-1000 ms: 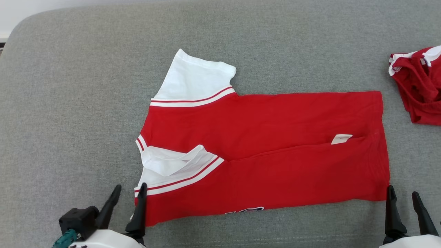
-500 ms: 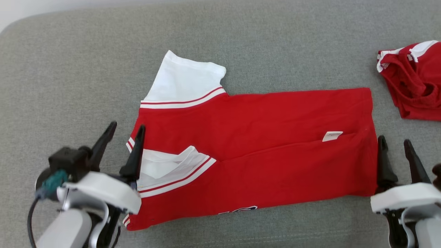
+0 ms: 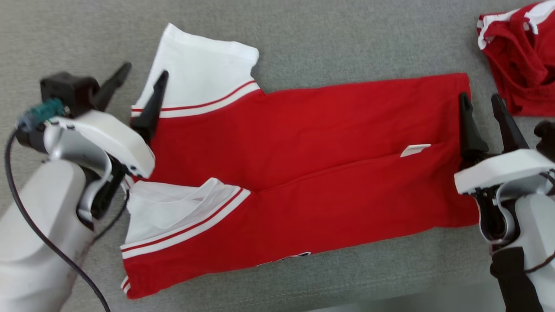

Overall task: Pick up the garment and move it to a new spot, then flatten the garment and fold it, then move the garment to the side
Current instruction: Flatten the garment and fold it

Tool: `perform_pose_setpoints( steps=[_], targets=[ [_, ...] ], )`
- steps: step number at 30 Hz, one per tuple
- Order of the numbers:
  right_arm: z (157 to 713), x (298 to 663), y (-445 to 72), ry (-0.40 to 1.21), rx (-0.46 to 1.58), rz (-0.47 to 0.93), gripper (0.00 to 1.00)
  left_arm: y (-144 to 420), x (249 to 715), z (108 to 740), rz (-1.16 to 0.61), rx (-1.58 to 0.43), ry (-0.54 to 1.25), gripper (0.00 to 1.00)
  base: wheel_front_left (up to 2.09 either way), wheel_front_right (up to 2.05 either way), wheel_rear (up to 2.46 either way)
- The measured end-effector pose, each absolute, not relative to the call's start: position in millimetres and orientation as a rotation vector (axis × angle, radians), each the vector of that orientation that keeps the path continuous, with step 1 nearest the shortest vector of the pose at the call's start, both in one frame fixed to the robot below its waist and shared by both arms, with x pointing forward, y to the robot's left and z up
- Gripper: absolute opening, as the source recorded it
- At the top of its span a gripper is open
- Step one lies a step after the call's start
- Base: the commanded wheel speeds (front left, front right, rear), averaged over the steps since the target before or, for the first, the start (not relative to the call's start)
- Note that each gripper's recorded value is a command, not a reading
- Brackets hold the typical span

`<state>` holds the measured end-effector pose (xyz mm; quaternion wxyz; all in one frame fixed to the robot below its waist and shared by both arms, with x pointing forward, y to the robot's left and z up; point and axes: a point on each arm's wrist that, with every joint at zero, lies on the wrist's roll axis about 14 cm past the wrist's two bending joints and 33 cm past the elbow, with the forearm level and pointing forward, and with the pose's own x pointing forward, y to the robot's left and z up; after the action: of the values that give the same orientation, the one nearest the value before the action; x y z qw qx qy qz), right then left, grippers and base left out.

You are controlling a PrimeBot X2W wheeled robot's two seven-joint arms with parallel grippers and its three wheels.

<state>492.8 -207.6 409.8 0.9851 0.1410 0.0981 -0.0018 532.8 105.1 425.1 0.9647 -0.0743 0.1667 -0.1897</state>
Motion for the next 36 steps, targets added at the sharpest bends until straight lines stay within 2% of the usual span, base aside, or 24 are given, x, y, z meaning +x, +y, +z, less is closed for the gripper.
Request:
perform_pose_setpoints(
  steps=[15,31,36],
  targets=[
    [380,525,-217,0.265,0.283,0.006,1.0,90,604,392,-0.506,-0.106,0.448,1.0,0.0,0.0,0.0],
    [416,535,-209,0.328,0.228,0.098,1.0,81,609,394,-0.594,-0.089,0.612,1.0,0.0,0.0,0.0],
    [403,530,-203,0.39,0.24,0.095,1.0,80,606,383,-0.604,-0.095,0.662,1.0,0.0,0.0,0.0]
  ],
)
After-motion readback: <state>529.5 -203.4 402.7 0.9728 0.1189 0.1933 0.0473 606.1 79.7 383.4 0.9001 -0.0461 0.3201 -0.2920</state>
